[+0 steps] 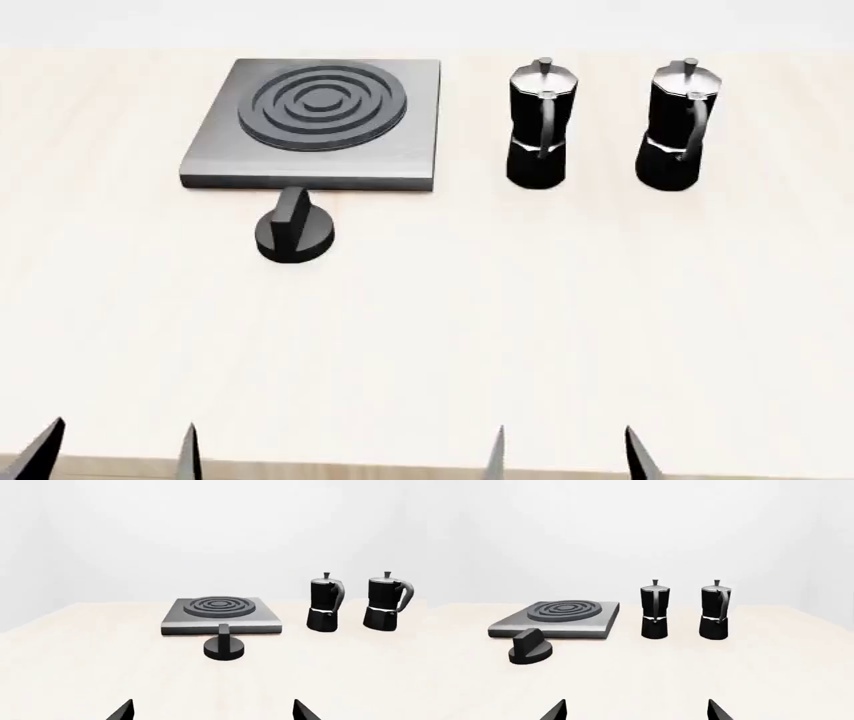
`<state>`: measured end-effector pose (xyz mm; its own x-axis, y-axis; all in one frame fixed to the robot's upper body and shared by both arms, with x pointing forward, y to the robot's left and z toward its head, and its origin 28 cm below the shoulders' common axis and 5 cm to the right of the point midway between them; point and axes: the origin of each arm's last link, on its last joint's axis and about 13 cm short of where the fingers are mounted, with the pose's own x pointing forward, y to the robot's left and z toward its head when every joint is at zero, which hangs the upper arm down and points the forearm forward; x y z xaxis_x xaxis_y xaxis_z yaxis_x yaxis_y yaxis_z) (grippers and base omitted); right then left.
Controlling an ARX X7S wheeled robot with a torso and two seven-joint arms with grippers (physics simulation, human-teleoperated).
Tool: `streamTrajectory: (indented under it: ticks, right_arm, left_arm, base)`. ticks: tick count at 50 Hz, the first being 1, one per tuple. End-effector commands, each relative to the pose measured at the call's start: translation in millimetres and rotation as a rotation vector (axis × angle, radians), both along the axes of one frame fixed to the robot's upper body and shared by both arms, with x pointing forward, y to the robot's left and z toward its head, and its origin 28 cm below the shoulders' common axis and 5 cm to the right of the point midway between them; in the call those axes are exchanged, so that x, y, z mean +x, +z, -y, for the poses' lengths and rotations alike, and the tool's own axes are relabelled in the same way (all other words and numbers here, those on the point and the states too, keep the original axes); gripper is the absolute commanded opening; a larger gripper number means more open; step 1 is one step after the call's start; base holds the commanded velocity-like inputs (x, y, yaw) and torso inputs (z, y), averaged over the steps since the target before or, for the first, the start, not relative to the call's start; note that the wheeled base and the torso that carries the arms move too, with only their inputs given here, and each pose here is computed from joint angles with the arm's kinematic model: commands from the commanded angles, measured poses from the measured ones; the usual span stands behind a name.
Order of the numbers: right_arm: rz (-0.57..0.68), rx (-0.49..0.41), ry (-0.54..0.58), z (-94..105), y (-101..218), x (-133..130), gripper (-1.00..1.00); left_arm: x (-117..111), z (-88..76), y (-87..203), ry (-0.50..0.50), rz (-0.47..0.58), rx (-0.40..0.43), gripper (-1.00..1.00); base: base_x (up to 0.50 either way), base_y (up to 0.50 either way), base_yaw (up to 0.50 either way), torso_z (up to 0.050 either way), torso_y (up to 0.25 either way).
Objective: Put both moka pots on the stove.
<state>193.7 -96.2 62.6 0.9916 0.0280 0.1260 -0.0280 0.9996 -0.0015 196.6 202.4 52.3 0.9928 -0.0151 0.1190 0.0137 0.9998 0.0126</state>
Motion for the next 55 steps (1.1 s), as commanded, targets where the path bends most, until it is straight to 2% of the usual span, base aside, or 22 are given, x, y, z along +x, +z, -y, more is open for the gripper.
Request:
streamTrajectory:
  ticks: [1,6,8,9,13,27,32,55]
  right_arm:
    - [0.224,-0.128,-0.048,-1.2,54.6,-30.5,1.0]
    - [0.257,-0.084,-0.038,-1.9,67.0,-38.4,1.0]
    - [0.287,-0.127,-0.067,-2.3,66.2,-37.7,1.0]
    - [0.269,-0.079,-0.041,-3.0,65.2,-37.3,1.0]
    - [0.258,-0.081,-0.016,-4.0,62.6,-36.6,1.0]
    - [0.284,-0.133,-0.047,-3.5,62.4,-36.2,1.0]
    - [0.283,-0.133,-0.042,-3.9,62.0,-36.4,1.0]
    - [0.291,-0.142,-0.042,-4.3,61.2,-36.5,1.0]
  left_arm:
    - [-33.2,3.9,59.3,-0.012,0.184,0.018,1.0]
    - [-41.8,5.5,71.8,-0.005,0.226,0.042,1.0]
    - [-43.0,5.5,73.6,-0.002,0.235,0.048,1.0]
    - [-43.8,5.5,74.5,-0.001,0.238,0.05,1.0]
    - [-43.8,5.9,74.8,0.0,0.247,0.056,1.0]
    - [-42.0,6.6,71.8,-0.005,0.248,0.053,1.0]
    - [-42.9,7.3,72.8,0.003,0.252,0.075,1.0]
    - [-41.6,7.5,70.9,-0.002,0.247,0.073,1.0]
  base:
    - [0.0,0.0,0.0,0.0,0.0]
    - [0.0,0.0,0.0,0.0,0.0]
    - [0.0,0.0,0.0,0.0,0.0]
    - [0.0,0.0,0.0,0.0,0.0]
    - [0.0,0.0,0.0,0.0,0.0]
    - [0.22,0.0,0.0,0.0,0.0]
    - [0.24,0.0,0.0,0.0,0.0]
    - [0.25,0.0,0.0,0.0,0.0]
